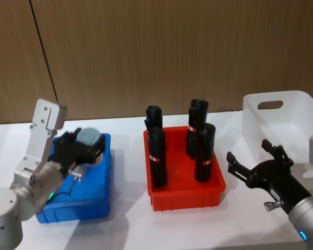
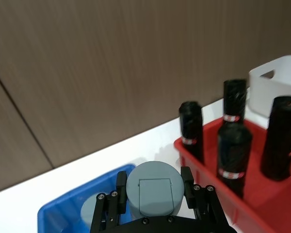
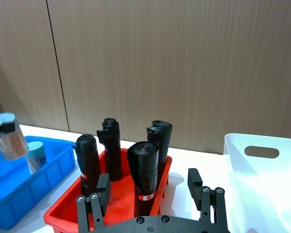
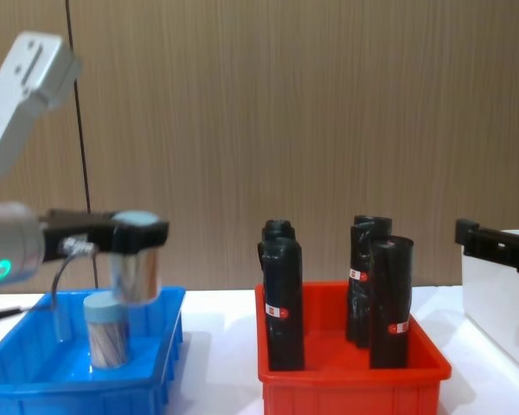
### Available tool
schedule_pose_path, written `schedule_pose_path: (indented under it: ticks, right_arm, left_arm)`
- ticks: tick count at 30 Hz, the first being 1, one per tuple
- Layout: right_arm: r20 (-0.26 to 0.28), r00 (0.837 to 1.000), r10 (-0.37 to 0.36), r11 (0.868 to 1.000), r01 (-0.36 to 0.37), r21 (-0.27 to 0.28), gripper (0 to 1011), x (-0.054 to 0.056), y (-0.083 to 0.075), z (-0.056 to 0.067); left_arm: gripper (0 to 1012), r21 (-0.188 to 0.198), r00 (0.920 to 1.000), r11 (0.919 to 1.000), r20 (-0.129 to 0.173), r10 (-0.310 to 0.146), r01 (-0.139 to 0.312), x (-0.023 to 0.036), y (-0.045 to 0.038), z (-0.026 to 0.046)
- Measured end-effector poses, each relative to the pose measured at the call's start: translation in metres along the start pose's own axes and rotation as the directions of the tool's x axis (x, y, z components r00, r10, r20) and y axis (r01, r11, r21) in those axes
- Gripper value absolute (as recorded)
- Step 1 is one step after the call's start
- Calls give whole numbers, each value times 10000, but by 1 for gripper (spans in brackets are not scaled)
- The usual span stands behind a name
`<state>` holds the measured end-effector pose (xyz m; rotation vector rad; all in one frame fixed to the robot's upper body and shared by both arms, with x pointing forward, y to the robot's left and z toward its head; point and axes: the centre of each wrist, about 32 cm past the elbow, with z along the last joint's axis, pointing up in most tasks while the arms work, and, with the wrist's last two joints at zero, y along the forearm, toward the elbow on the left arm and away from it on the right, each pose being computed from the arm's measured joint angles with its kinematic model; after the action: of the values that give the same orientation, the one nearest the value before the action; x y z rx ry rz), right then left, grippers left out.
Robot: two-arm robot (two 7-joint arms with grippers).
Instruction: Pick the cotton swabs from the blue box and place them into the white box.
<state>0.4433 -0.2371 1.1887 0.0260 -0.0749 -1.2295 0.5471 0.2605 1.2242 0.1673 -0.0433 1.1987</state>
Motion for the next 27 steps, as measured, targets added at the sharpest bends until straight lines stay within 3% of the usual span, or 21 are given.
schedule_pose_path:
  ticks: [5,11,15,19,20,21,22,27]
  right_arm:
    - [0,10000,0,10000,0,0,1002,0,0,0]
    - [0,10000,0,10000,0,0,1002,0,0,0]
    - [1,10000,0,10000,0,0,1002,0,0,0]
    - [1,10000,0,10000,0,0,1002,0,0,0]
    - [0,10000,0,10000,0,0,1002,0,0,0]
    - [0,10000,0,10000,0,0,1002,0,0,0]
    - [0,10000,1,10000,-1,1,1002,0,0,0]
    - [0,10000,0,10000,0,0,1002,0,0,0]
  left_arm:
    - [670,-475,9986,9975,-33,-523,521,-42,-12,143]
    - [670,-1004,9903,9858,-214,-1371,1343,-102,-49,301]
    - [670,-1246,9809,9745,-308,-1919,1868,-136,-90,400]
    - [670,-1349,9665,9598,-402,-2534,2460,-169,-145,513]
    - [670,-1349,9665,9598,-402,-2534,2460,-169,-145,513]
    - [670,-1332,9580,9521,-448,-2831,2752,-180,-179,562]
    - [670,-1332,9580,9521,-448,-2831,2752,-180,-179,562]
    - [670,-1222,9366,9332,-544,-3462,3379,-197,-268,672]
